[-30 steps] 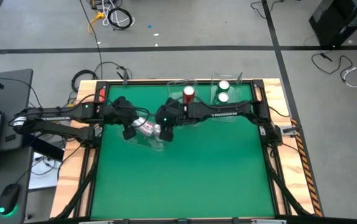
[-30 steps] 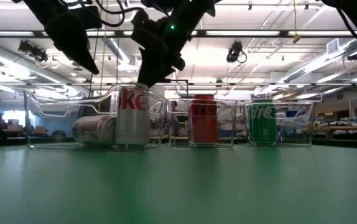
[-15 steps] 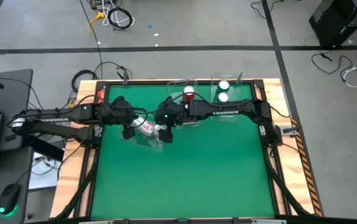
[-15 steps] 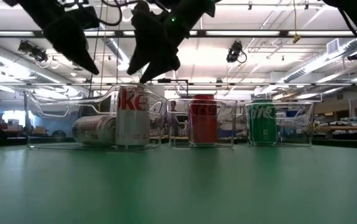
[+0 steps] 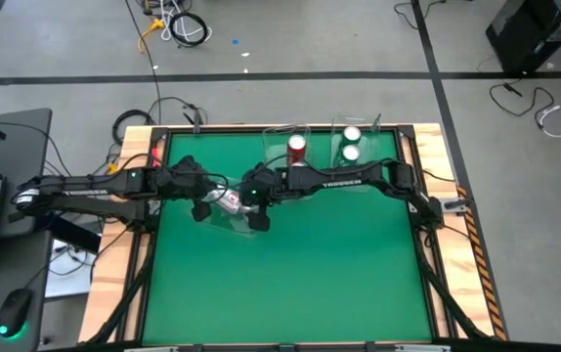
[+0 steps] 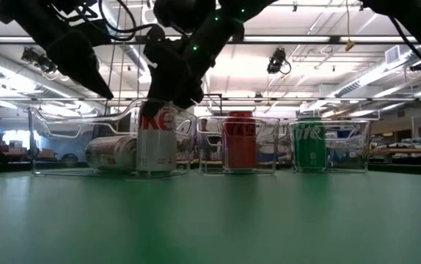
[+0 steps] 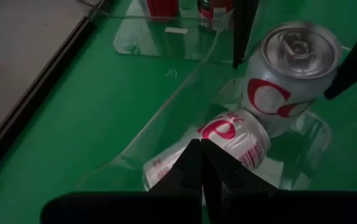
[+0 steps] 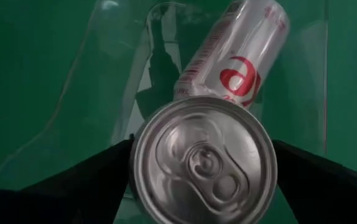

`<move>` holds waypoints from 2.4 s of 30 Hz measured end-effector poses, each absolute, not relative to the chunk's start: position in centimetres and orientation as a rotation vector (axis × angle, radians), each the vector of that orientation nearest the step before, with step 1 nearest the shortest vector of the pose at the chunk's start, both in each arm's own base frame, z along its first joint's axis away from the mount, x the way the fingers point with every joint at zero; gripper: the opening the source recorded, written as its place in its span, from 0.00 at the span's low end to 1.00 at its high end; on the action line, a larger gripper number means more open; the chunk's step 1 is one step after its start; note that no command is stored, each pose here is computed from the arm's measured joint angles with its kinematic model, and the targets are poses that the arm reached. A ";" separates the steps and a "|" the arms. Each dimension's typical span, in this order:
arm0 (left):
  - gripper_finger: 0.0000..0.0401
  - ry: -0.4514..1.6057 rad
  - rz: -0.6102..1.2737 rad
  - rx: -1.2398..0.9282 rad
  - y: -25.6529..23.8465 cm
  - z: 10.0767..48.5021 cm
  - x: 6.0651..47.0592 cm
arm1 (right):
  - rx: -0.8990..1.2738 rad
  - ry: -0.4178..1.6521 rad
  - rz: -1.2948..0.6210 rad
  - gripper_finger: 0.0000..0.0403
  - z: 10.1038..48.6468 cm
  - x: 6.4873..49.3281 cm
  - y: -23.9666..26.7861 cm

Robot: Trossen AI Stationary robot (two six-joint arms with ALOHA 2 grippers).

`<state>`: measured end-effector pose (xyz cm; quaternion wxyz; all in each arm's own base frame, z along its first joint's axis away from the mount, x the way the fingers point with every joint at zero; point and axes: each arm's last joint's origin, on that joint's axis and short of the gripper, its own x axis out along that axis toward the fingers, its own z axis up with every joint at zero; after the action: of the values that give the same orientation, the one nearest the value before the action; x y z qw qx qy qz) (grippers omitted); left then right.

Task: Sort soda cans
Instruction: Remove the right red-silver soda can from the left transparent bin

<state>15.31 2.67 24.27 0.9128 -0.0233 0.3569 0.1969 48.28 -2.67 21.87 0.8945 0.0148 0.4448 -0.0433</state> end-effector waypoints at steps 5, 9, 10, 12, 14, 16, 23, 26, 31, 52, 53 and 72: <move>0.00 0.721 0.404 -0.048 2.7 24.4 15.4 | 0.033 0.930 -0.070 0.83 21.0 48.6 -2.4; 0.00 0.716 0.403 -0.048 2.7 24.4 15.4 | 0.045 0.938 -0.051 0.77 20.8 48.7 -2.4; 0.00 0.716 0.404 -0.048 2.7 24.4 15.4 | 0.045 0.938 -0.051 0.77 20.8 48.7 -2.4; 0.00 0.710 0.403 -0.047 2.7 24.5 15.3 | 0.043 0.931 -0.054 0.77 21.2 48.6 -2.4; 0.00 0.701 0.405 -0.047 2.7 24.6 15.2 | 0.043 0.932 -0.056 0.77 21.8 48.2 -2.4; 0.00 0.686 0.413 -0.044 2.6 24.8 15.0 | 0.043 0.916 -0.055 0.77 22.8 47.9 -2.3; 0.00 0.629 0.422 -0.050 2.6 25.6 14.2 | 0.017 0.729 -0.112 0.77 30.7 45.2 -2.3; 0.00 0.623 0.428 -0.050 2.6 25.6 14.1 | 0.016 0.692 -0.151 0.77 33.3 43.5 -2.0; 0.00 0.644 0.449 -0.047 2.6 25.5 14.0 | 0.017 0.771 -0.236 0.77 36.4 39.4 -0.4; 0.00 0.768 0.414 -0.104 2.5 24.1 14.6 | 0.232 0.981 -0.235 0.77 21.8 35.5 4.7; 0.00 0.782 0.415 -0.103 2.6 23.9 14.9 | 0.231 0.967 -0.233 0.77 21.8 35.6 4.8; 0.00 1.026 0.616 -0.020 4.4 20.1 17.8 | 0.170 0.975 -0.251 0.94 22.7 35.7 7.0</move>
<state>17.84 4.41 20.11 0.8262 -0.0095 0.4829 0.2899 35.74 7.04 22.72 0.8725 0.0812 0.4667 -0.1200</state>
